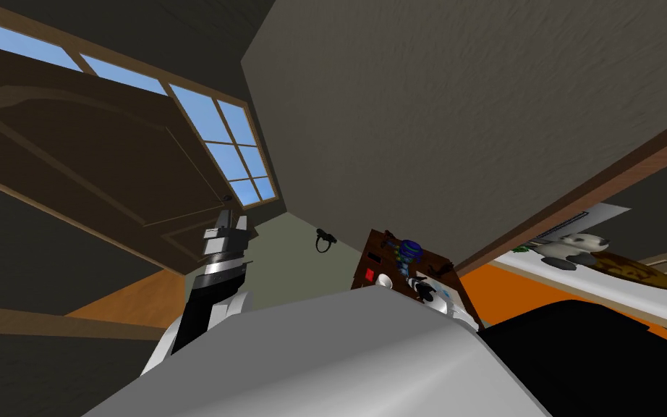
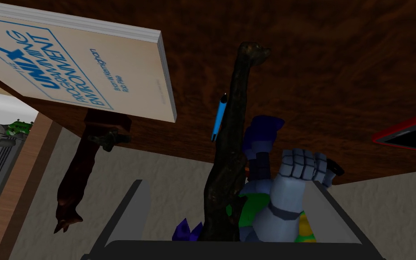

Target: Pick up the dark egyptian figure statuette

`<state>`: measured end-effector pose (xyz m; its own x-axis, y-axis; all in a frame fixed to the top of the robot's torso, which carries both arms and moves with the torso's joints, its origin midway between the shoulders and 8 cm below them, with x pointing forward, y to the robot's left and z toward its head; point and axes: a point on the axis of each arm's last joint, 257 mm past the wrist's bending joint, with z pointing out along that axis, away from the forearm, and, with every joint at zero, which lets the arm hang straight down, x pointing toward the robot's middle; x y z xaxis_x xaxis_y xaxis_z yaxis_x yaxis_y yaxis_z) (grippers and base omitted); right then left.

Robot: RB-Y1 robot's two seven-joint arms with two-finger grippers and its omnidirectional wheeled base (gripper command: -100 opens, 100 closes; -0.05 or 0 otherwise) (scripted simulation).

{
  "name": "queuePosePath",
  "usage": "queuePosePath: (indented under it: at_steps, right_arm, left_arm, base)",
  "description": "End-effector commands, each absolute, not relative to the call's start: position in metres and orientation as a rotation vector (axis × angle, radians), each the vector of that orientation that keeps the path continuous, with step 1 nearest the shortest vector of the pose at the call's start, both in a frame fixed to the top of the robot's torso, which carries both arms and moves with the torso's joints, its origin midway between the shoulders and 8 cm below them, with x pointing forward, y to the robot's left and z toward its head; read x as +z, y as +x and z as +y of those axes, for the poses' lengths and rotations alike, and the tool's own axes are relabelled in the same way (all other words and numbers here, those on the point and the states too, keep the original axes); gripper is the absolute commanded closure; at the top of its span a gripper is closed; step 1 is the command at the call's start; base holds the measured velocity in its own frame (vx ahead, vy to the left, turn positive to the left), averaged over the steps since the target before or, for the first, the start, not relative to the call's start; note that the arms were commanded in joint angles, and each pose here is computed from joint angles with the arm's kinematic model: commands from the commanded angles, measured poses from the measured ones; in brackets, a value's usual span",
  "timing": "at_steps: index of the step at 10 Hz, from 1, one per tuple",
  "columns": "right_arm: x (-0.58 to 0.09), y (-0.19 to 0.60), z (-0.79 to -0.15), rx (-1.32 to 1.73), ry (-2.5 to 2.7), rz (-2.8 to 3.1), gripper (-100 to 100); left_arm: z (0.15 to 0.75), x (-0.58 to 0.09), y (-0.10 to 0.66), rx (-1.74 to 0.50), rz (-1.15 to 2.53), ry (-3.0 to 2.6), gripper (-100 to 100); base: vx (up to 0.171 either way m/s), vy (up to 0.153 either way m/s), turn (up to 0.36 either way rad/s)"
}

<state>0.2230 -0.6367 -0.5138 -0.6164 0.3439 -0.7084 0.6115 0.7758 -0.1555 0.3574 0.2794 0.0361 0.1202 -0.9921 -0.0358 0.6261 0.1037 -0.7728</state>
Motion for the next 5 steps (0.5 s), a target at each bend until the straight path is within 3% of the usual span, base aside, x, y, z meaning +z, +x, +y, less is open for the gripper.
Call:
queuePosePath:
  at_steps: [1,5]
  right_arm:
    - [-0.5138,0.223,-0.6367,-0.507,0.707,2.281,100]
    - [-0.5136,0.2234,-0.6368,-0.506,0.708,2.28,100]
  left_arm:
    - [0.2794,0.0361,0.3574,-1.332,0.664,-0.694,0]
    - [0.2794,0.0361,0.3574,-1.332,0.663,-0.694,0]
  base:
    - [0.002,-0.007,0.003]
    - [0.0,0.0,0.0]
